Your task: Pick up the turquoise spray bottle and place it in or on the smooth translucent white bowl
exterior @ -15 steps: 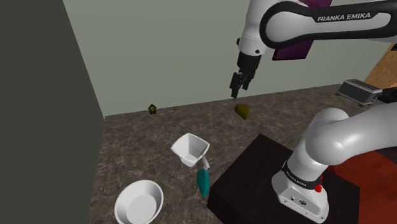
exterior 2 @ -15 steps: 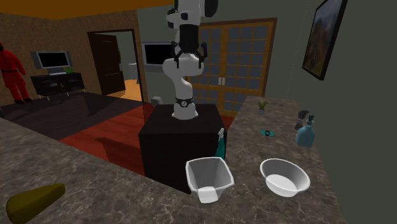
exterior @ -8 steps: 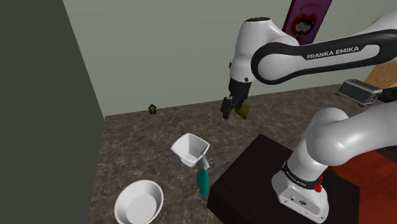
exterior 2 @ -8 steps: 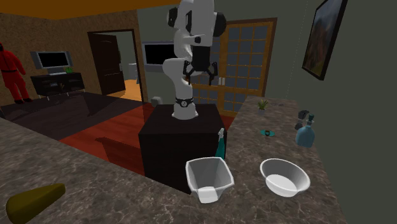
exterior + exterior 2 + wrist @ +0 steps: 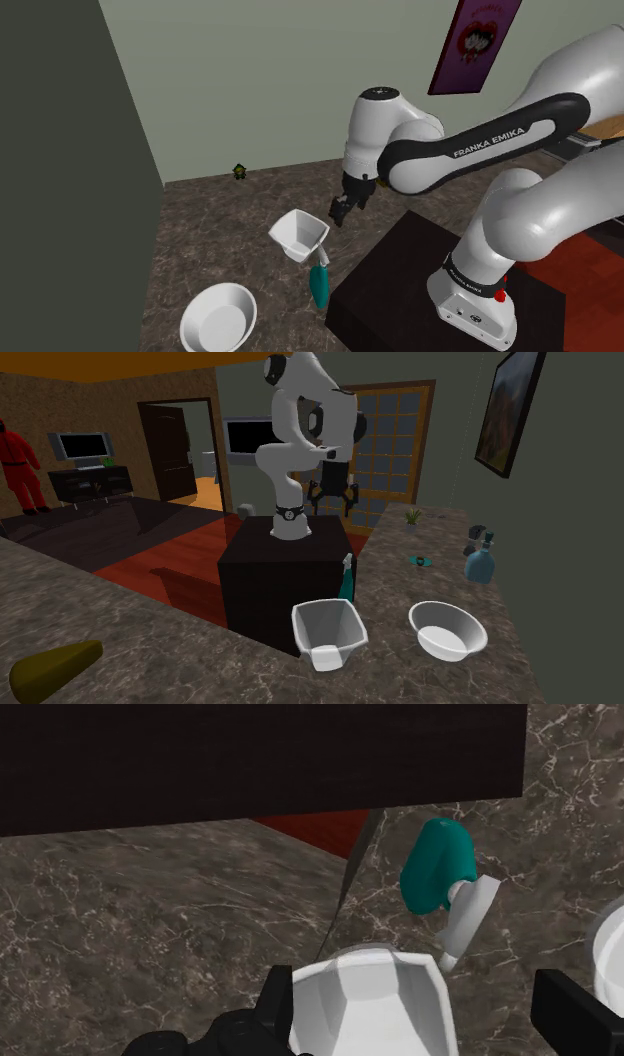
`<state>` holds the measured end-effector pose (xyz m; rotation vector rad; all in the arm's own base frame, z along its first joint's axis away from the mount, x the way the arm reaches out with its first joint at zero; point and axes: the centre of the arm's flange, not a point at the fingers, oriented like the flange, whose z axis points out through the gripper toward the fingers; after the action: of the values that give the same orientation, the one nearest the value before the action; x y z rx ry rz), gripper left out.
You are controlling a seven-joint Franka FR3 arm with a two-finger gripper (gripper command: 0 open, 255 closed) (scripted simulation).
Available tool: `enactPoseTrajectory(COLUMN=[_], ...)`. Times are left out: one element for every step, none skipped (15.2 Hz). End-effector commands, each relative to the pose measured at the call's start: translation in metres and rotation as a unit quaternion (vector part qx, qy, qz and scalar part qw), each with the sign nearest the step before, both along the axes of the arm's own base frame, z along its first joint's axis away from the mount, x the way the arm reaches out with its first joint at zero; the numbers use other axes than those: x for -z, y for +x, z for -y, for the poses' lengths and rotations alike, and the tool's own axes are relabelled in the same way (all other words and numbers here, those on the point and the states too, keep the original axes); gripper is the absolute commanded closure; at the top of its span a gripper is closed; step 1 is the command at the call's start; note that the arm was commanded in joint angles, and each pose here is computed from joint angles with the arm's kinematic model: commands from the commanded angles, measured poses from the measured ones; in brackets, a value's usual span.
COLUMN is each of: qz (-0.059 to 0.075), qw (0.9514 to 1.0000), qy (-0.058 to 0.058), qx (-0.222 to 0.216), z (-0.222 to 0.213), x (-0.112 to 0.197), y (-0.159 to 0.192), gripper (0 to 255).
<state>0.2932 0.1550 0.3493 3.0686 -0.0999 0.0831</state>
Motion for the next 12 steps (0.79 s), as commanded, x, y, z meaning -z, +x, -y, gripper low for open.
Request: enactPoseTrajectory(qz=[0.002, 0.003, 0.004, 0.004, 0.005, 0.006, 0.006, 0.007, 0.008, 0.008, 0.008, 0.008], qw=[1.0000, 0.9999, 0.9998, 0.9998, 0.9997, 0.9995, 0.9994, 0.9993, 0.9991, 0.9989, 0.9989, 0.9989], qy=[-0.002, -0.003, -0.004, -0.006, -0.007, -0.008, -0.009, -0.011, -0.012, -0.013, -0.013, -0.013], qx=[0.009, 0.013, 0.017, 0.021, 0.024, 0.028, 0.032, 0.036, 0.040, 0.044, 0.044, 0.044], z=[-0.013, -0.020, -0.027, -0.034, -0.041, -0.048, -0.055, -0.062, -0.069, -0.075, -0.074, -0.074], x=[0.021, 0.033, 0.044, 0.056, 0.067, 0.079, 0.091, 0.102, 0.114, 0.124, 0.130, 0.135], y=[-0.003, -0.004, -0.004, -0.005, -0.006, -0.006, -0.007, -0.007, -0.007, -0.008, -0.007, -0.007], gripper=[0, 0, 0, 0, 0, 0, 0, 0, 0, 0, 0, 0])
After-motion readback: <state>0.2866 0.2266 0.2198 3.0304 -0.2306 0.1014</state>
